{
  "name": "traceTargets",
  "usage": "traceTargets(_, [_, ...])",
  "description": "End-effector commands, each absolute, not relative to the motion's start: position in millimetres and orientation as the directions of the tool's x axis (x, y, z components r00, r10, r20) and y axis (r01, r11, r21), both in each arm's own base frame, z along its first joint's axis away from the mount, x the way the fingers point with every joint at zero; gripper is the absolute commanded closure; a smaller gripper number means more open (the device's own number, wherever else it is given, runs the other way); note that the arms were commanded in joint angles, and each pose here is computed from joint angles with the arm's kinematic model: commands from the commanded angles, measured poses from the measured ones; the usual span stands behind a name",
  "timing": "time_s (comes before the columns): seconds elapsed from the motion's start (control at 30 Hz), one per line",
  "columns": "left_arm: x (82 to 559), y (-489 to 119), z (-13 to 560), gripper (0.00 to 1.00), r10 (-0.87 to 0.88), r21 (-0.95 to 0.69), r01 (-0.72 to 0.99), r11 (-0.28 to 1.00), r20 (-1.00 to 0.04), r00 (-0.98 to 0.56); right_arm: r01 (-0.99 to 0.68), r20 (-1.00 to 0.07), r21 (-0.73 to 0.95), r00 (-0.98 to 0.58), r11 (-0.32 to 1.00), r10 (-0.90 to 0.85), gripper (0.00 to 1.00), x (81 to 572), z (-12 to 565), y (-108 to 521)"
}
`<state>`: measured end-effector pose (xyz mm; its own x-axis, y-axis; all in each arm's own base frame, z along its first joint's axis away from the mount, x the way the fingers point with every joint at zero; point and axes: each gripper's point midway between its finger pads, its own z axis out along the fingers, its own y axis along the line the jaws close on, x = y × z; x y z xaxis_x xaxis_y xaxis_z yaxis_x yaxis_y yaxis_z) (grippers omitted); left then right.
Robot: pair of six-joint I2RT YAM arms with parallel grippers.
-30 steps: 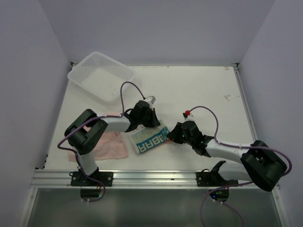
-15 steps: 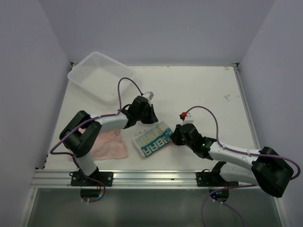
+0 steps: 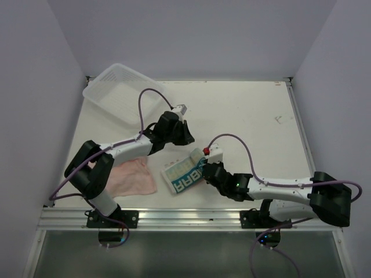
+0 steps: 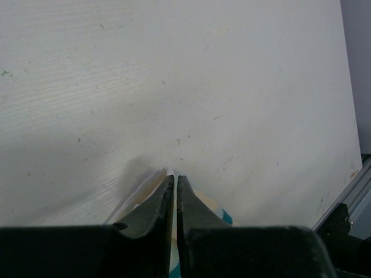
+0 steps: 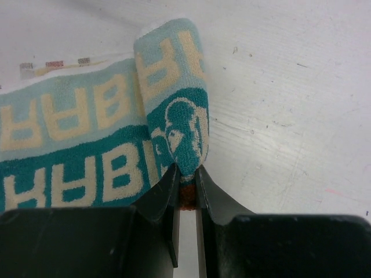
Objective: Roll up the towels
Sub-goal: Roll the towel
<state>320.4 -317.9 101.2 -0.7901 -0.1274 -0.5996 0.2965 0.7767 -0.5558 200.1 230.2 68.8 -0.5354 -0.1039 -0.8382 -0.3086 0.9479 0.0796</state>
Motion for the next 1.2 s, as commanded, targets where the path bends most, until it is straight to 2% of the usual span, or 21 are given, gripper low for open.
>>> traceTargets(0.0, [325,-320,131,0.91,-0.140,-0.564,0.340,0.753,-0.641,-0.755,-0.260,-0.881,-0.065,-0.439,0.964,-0.178,1.00,209,86,228])
traceTargets(0.4, [314,-318,133,0.91,-0.149,-0.585,0.342,0.736,-0.632,-0.760,-0.279,-0.828,-0.410,-0.286,0.868,-0.483,1.00,185,83,261])
traceTargets(0.67, [299,-321,133,0.91,-0.144,-0.602,0.359,0.713,-0.627,-0.766,-0.303,-0.723,-0.597,-0.197,0.743,-0.662,1.00,167,75,296])
traceTargets(0.73, [293,-322,130,0.91,-0.136,-0.601,0.365,0.711,-0.627,-0.767,-0.297,-0.670,-0.662,-0.177,0.688,-0.721,1.00,163,67,297])
traceTargets(0.93, [274,-324,112,0.91,-0.108,-0.602,0.367,0.709,-0.607,-0.788,-0.302,-0.607,-0.722,-0.155,0.622,-0.779,1.00,157,56,310])
traceTargets(1.17, [253,-316,83,0.91,-0.087,-0.604,0.344,0.719,-0.570,-0.817,-0.318,-0.588,-0.729,-0.160,0.606,-0.793,1.00,154,47,313])
